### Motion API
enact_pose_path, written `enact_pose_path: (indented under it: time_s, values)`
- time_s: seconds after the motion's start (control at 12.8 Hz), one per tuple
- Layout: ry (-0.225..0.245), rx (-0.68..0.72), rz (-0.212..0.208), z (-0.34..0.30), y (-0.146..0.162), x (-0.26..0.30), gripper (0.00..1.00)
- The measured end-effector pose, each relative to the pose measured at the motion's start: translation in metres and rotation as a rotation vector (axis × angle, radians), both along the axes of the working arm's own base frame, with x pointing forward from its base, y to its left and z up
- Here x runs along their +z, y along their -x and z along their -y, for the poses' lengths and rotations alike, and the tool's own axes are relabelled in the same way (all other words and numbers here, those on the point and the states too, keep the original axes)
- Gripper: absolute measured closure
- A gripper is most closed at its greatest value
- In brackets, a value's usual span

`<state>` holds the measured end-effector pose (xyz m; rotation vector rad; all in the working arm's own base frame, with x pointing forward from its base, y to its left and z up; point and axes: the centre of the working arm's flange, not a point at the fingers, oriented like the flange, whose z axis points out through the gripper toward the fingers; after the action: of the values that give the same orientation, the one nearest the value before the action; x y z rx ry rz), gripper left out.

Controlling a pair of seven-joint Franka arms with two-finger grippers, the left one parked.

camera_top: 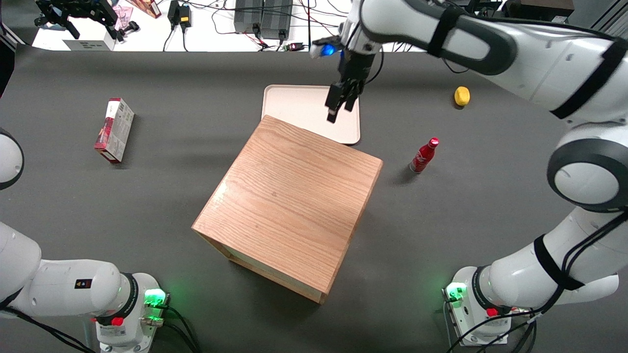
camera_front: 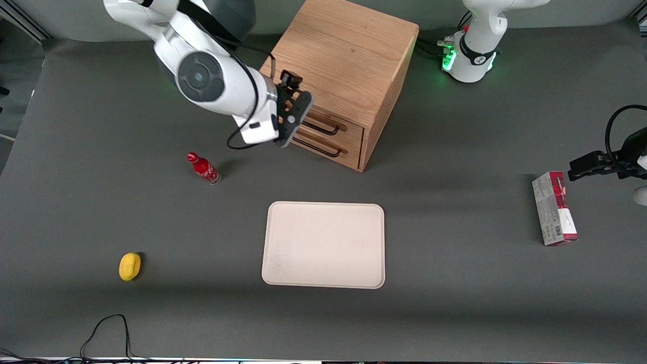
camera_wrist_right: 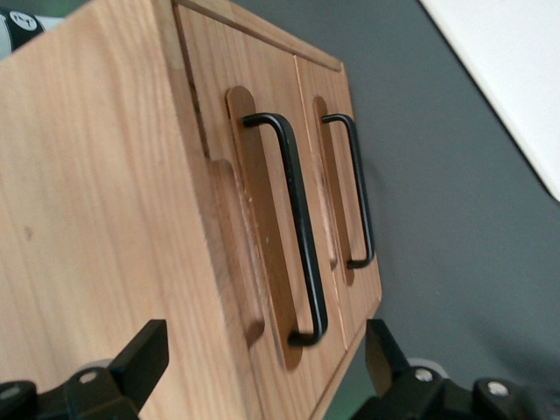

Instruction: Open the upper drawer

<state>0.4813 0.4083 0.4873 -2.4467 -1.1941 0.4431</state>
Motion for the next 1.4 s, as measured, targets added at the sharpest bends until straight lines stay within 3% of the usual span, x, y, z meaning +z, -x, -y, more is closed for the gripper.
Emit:
enact_pose_path:
  time_s: [0.47,1.09,1.4]
  values:
    - [0.047,0.030,0.053,-0.012,-0.008,-0.067,0.00]
    - [0.048,0.049,0.084,-0.022,-0.005,-0.107,0.00]
    - [0.032,0.092,0.149,-0.008,-0.024,-0.099,0.00]
